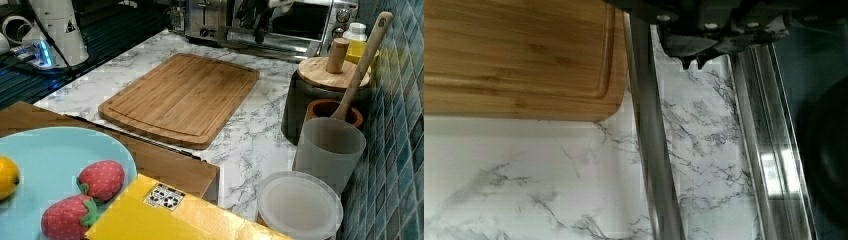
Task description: Close the oven.
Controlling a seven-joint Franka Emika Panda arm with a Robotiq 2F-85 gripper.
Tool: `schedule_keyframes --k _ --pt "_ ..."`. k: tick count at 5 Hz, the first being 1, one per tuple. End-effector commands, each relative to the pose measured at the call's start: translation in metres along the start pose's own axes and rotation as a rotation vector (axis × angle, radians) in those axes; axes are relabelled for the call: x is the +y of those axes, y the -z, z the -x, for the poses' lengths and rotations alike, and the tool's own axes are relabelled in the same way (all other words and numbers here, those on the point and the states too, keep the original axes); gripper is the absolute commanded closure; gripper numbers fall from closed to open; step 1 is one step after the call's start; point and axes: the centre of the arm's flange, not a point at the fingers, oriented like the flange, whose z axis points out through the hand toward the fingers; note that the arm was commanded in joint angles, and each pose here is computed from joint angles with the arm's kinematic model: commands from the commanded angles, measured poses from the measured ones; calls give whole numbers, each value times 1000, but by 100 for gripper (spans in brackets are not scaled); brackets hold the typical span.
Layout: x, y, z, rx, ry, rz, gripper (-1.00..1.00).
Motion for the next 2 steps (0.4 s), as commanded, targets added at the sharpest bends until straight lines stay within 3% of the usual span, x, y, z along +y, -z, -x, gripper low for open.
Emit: schedule_keyframes --k 1,2 --pt "-228 32 24 94 239 10 100" --pt "-259 36 36 116 249 74 100"
